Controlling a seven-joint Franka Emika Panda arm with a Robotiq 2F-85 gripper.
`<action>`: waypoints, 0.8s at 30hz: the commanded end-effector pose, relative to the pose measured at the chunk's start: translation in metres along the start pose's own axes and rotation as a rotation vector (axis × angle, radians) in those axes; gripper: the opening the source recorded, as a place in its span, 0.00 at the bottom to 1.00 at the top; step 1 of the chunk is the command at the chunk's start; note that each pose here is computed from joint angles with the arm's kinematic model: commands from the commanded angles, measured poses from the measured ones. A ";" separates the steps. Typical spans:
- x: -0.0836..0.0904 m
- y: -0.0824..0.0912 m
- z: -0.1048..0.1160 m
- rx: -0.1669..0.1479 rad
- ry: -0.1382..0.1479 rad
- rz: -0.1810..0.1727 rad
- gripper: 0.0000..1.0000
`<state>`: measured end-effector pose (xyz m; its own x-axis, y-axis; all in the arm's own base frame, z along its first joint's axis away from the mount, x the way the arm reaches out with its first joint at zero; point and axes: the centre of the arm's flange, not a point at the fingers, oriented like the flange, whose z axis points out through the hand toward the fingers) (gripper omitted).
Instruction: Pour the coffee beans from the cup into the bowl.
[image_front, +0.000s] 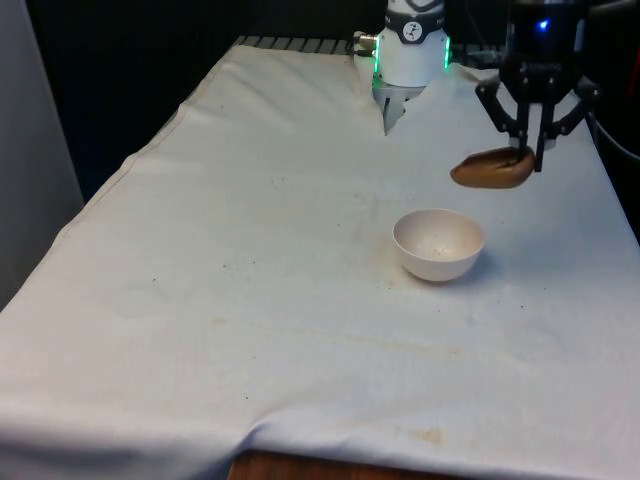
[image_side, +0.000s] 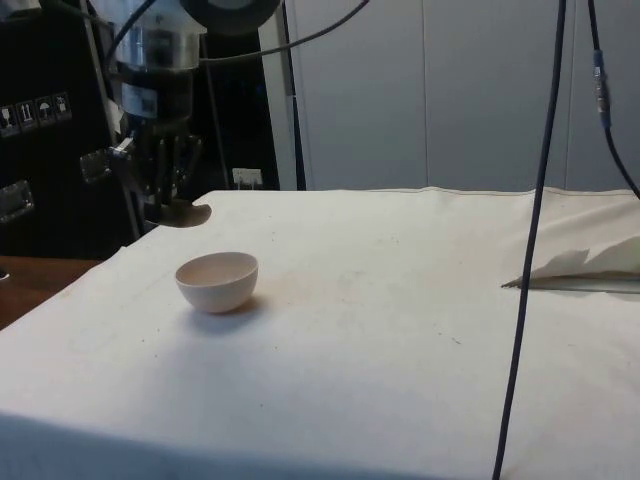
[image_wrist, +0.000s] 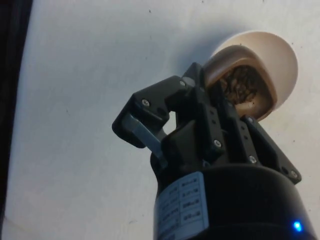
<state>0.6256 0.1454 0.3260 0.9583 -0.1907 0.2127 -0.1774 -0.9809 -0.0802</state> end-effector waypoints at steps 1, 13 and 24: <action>-0.002 -0.001 -0.001 0.027 0.006 0.003 0.03; -0.001 0.012 -0.005 0.060 0.054 0.017 0.03; 0.000 0.029 -0.011 0.114 0.054 0.042 0.03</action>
<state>0.6195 0.1171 0.3322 0.9381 -0.2297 0.2591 -0.1889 -0.9666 -0.1730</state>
